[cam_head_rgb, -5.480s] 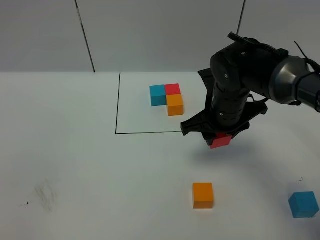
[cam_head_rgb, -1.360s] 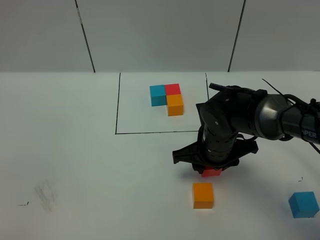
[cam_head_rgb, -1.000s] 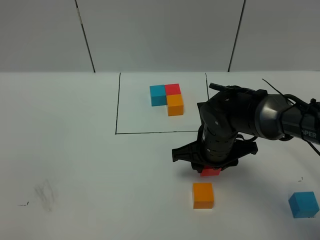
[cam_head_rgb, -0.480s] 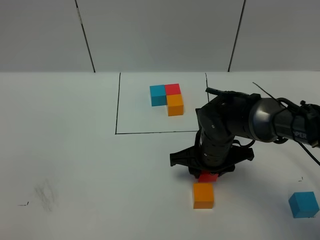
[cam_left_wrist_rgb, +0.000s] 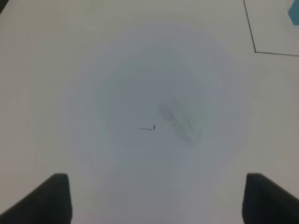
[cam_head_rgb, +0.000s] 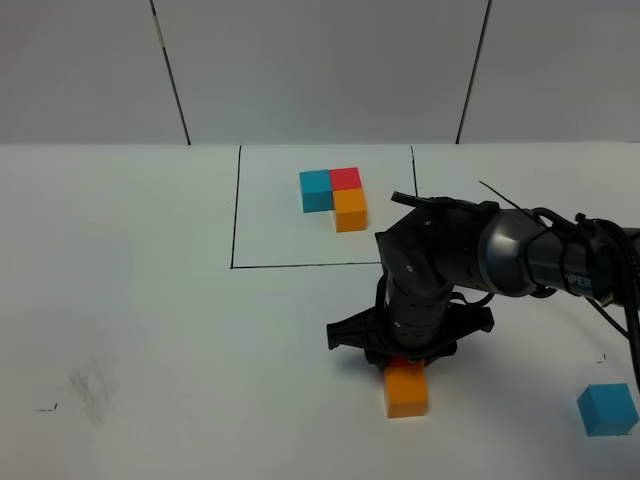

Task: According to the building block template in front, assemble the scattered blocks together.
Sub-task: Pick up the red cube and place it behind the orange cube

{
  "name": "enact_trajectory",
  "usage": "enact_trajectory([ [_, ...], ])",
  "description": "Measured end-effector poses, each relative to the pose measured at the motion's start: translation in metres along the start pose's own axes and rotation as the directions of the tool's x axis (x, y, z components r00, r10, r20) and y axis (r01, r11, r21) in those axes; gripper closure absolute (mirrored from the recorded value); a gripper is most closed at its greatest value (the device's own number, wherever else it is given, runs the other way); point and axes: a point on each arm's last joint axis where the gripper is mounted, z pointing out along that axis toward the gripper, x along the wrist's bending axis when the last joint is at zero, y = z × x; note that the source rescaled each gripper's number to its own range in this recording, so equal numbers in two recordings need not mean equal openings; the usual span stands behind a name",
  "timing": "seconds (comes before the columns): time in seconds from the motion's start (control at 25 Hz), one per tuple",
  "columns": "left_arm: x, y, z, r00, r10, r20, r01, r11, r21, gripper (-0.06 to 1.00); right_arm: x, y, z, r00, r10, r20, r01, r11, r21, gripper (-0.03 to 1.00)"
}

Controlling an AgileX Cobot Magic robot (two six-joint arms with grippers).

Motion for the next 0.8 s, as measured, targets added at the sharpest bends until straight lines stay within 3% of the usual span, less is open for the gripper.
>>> enact_trajectory([
  [0.8, 0.0000, 0.0000, 0.0000, 1.000, 0.000, 0.000, 0.000, 1.000, 0.000, 0.30, 0.0046, -0.0007, 0.0066, 1.000, 0.004, -0.016, -0.004, 1.000, -0.002, 0.96],
])
